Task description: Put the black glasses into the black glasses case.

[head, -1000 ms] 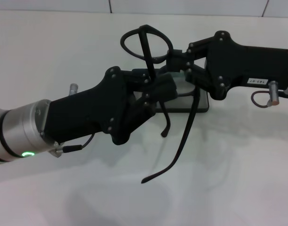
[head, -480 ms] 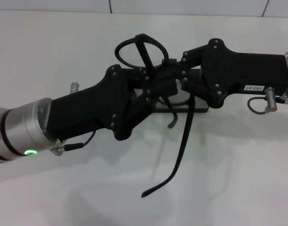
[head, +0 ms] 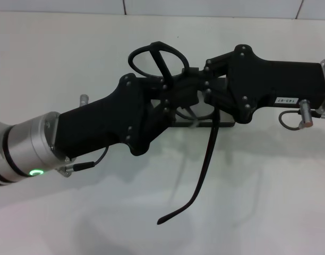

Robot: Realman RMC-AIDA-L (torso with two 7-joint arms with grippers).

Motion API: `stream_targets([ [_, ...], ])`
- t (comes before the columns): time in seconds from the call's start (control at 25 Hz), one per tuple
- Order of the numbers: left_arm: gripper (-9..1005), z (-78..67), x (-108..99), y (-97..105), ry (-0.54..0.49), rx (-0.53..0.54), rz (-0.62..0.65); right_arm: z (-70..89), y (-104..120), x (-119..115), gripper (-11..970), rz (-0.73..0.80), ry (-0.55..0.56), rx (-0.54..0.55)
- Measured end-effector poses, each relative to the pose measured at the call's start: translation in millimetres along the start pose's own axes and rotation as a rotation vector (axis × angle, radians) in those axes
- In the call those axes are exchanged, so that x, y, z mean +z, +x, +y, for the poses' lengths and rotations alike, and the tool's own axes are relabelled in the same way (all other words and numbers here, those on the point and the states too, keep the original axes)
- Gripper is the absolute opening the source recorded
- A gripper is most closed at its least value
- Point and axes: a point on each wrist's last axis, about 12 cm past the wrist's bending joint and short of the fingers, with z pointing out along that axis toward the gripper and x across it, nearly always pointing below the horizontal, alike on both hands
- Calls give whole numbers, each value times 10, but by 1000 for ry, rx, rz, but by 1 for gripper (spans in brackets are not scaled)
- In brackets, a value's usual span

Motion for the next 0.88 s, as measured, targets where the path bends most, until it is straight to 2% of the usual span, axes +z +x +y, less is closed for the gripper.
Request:
stream_targets([
  [0.64, 65, -9, 18, 35, -3, -1, -3, 23, 22, -19, 57, -12, -4, 13],
  [0.88, 65, -91, 20, 4, 81, 36, -19, -24, 108, -75, 57, -34, 55, 20],
])
